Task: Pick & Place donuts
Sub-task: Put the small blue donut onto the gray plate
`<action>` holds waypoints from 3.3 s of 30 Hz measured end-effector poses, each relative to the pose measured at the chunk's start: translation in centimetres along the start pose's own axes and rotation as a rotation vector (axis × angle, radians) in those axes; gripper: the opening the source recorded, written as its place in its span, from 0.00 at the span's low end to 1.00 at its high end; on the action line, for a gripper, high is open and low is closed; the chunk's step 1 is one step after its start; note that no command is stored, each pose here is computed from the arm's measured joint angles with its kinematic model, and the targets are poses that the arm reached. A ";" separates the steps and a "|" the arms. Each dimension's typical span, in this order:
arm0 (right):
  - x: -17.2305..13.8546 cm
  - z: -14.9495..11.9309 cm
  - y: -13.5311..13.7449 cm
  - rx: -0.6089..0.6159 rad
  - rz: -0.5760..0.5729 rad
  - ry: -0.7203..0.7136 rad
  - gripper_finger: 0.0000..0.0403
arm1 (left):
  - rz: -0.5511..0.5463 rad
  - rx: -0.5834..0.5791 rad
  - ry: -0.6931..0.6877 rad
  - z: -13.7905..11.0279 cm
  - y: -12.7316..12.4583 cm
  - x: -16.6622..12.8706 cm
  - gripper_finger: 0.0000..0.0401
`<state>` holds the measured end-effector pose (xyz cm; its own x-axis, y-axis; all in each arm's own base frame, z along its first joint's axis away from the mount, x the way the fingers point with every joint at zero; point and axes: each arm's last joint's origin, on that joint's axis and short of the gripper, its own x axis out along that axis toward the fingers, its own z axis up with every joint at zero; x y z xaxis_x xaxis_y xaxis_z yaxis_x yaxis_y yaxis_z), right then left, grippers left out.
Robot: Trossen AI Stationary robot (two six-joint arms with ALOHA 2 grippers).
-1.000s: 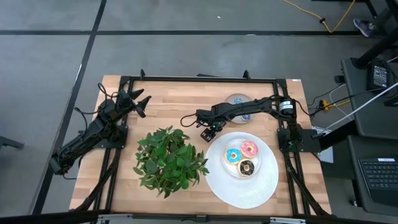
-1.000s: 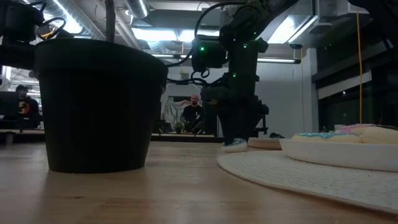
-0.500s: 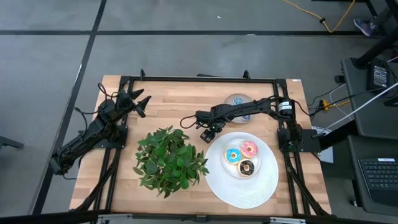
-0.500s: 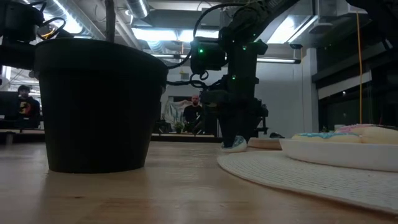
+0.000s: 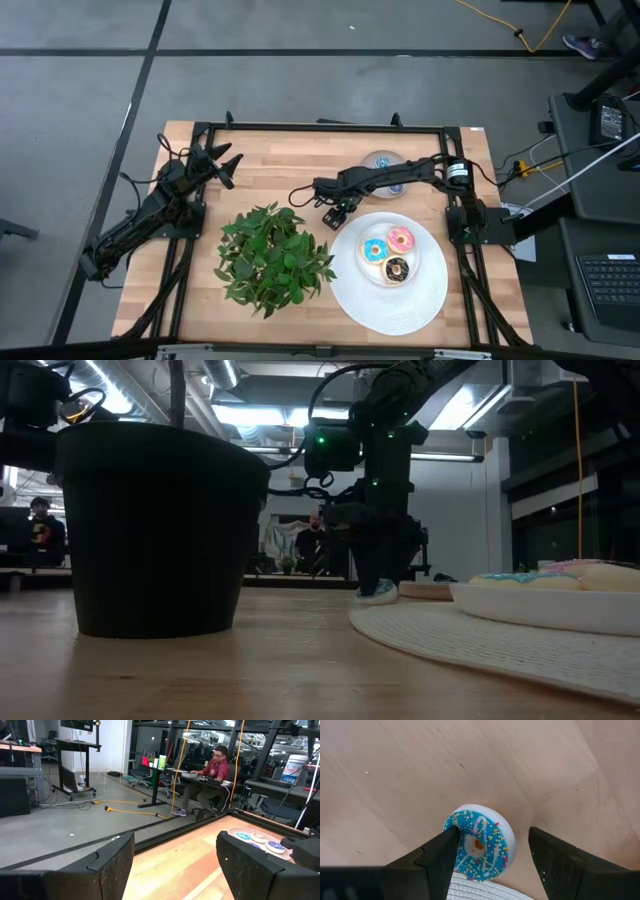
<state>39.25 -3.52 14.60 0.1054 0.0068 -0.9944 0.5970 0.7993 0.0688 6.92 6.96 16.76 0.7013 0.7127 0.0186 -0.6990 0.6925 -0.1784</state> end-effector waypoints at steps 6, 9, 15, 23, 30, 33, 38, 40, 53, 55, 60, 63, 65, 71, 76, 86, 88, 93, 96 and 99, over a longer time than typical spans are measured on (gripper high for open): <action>-0.7 0.1 -0.2 -0.009 -0.033 0.021 0.61 | 0.000 0.000 0.000 0.0 0.0 0.0 0.67; -0.8 -0.1 -0.4 -0.012 -0.079 0.031 0.61 | 0.000 0.000 0.000 0.0 0.0 0.0 0.67; -1.5 -0.2 -0.5 -0.015 -0.089 0.024 0.61 | 0.000 0.000 0.000 0.0 0.0 0.0 0.67; -3.3 0.1 -1.6 0.012 -0.116 -0.030 0.61 | 0.000 0.000 0.000 0.0 0.0 0.0 0.67; -1.9 -1.1 -2.2 0.014 -0.136 0.046 0.61 | 0.000 0.001 0.000 0.0 0.0 0.0 0.67; -1.7 -1.3 -2.1 0.005 -0.134 0.053 0.61 | 0.000 0.000 0.000 0.0 0.0 0.0 0.67; -1.7 -1.1 -1.7 -0.021 -0.105 0.021 0.61 | 0.000 0.000 0.000 0.0 0.0 0.0 0.67; -1.7 -1.2 -1.6 -0.022 -0.102 0.028 0.61 | 0.000 0.000 0.000 0.0 0.0 0.0 0.67; -2.2 -1.2 -0.7 -0.048 -0.094 0.004 0.61 | 0.000 0.000 0.000 0.0 0.0 0.0 0.67; -2.3 -1.2 -0.4 -0.055 -0.086 -0.005 0.61 | 0.000 0.000 0.000 0.0 0.0 0.0 0.67; -2.2 -1.3 -0.2 -0.060 -0.082 -0.006 0.61 | 0.000 0.000 0.000 0.0 0.0 0.0 0.67; -1.7 -1.6 -0.4 -0.060 -0.086 0.002 0.61 | 0.000 0.000 0.000 0.0 0.0 0.0 0.67; -1.4 -1.7 -0.4 -0.061 -0.084 -0.002 0.61 | 0.000 0.000 0.000 0.0 0.0 0.0 0.67; -0.9 -1.7 -0.4 -0.072 -0.069 -0.027 0.61 | 0.000 0.000 0.000 0.0 0.0 0.0 0.67; -0.8 -1.6 -0.4 -0.085 -0.067 -0.031 0.59 | 0.000 0.000 0.000 0.0 0.0 0.0 0.67; -0.8 -1.7 -0.4 -0.087 -0.062 -0.028 0.34 | 0.000 0.000 0.000 0.0 0.0 0.0 0.67; -0.8 -1.7 -0.4 -0.087 -0.062 -0.027 0.30 | 0.000 0.000 0.000 0.0 0.0 0.0 0.67; -0.8 -1.7 -0.4 -0.088 -0.061 -0.028 0.23 | 0.000 0.000 0.000 0.0 0.0 0.0 0.67; -0.8 -1.6 -0.4 -0.089 -0.058 -0.031 0.20 | 0.000 0.000 0.000 0.0 0.0 0.0 0.67; -0.8 -1.6 -0.4 -0.089 -0.056 -0.034 0.16 | 0.000 0.000 0.000 0.0 0.0 0.0 0.67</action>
<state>37.69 -2.85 15.27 0.1017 -0.0587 -0.9931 0.5301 0.8480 0.0042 6.92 6.96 16.76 0.7013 0.7127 0.0186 -0.6990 0.6925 -0.1786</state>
